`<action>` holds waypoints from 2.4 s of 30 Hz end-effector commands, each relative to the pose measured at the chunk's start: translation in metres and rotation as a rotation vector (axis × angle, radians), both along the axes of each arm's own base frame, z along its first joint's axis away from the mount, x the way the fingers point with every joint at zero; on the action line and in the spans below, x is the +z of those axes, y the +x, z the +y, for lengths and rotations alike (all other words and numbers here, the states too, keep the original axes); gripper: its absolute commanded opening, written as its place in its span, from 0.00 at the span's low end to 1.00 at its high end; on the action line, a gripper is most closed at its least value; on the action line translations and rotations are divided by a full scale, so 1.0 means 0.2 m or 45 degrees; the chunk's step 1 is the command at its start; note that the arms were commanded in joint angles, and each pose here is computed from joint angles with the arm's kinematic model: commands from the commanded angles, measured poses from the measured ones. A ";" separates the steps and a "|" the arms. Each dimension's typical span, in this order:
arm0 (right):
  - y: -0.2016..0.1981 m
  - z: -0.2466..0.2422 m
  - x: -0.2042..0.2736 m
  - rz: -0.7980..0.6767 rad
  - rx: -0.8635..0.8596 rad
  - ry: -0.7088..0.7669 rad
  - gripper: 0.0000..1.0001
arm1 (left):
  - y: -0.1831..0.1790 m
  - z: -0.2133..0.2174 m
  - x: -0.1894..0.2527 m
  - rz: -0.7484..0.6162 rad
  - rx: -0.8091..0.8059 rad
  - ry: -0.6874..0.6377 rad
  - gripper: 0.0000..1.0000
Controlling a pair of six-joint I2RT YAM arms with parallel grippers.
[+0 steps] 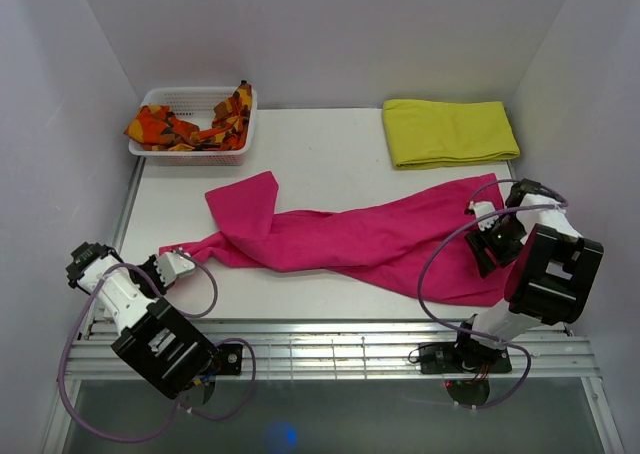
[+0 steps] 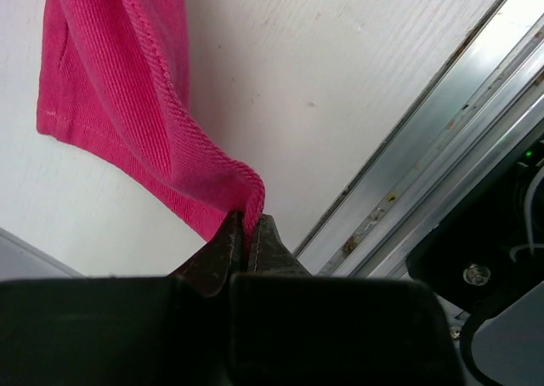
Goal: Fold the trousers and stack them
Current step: Flatten the trousers out
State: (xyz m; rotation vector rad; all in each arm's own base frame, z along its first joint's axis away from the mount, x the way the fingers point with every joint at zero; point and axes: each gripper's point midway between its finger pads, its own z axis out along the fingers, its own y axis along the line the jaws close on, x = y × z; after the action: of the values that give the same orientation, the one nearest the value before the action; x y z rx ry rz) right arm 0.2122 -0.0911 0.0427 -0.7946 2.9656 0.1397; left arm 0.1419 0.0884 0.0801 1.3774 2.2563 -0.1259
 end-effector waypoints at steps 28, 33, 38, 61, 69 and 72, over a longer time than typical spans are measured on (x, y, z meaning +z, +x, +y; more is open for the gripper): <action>0.08 -0.26 -0.01 -0.034 0.000 -0.024 0.77 | 0.61 0.21 0.50 -0.418 -0.039 -0.252 0.72; 0.13 -0.28 0.04 -0.052 -0.003 -0.027 0.77 | 0.88 0.13 0.55 -0.447 -0.131 -0.305 0.98; 0.15 -0.29 0.07 -0.062 -0.034 -0.029 0.77 | 1.00 -0.19 0.38 -0.246 -0.151 -0.383 0.98; 0.31 -0.27 0.07 -0.207 -0.093 0.031 0.75 | 1.27 -0.75 -0.30 0.074 -0.213 -0.163 0.83; 0.23 -0.31 -0.07 -0.202 -0.090 -0.070 0.73 | 1.28 -0.72 -0.04 0.024 0.029 -0.251 0.00; 0.21 -0.32 -0.09 -0.209 -0.090 -0.098 0.73 | 1.41 -0.52 0.25 -0.093 0.367 -0.355 0.00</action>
State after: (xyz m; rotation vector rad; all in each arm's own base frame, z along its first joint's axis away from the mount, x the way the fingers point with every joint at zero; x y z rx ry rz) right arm 0.2480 -0.1448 0.0193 -0.6717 2.8984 0.0610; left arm 0.3841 -0.0524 0.0397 1.2409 2.3045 -0.4262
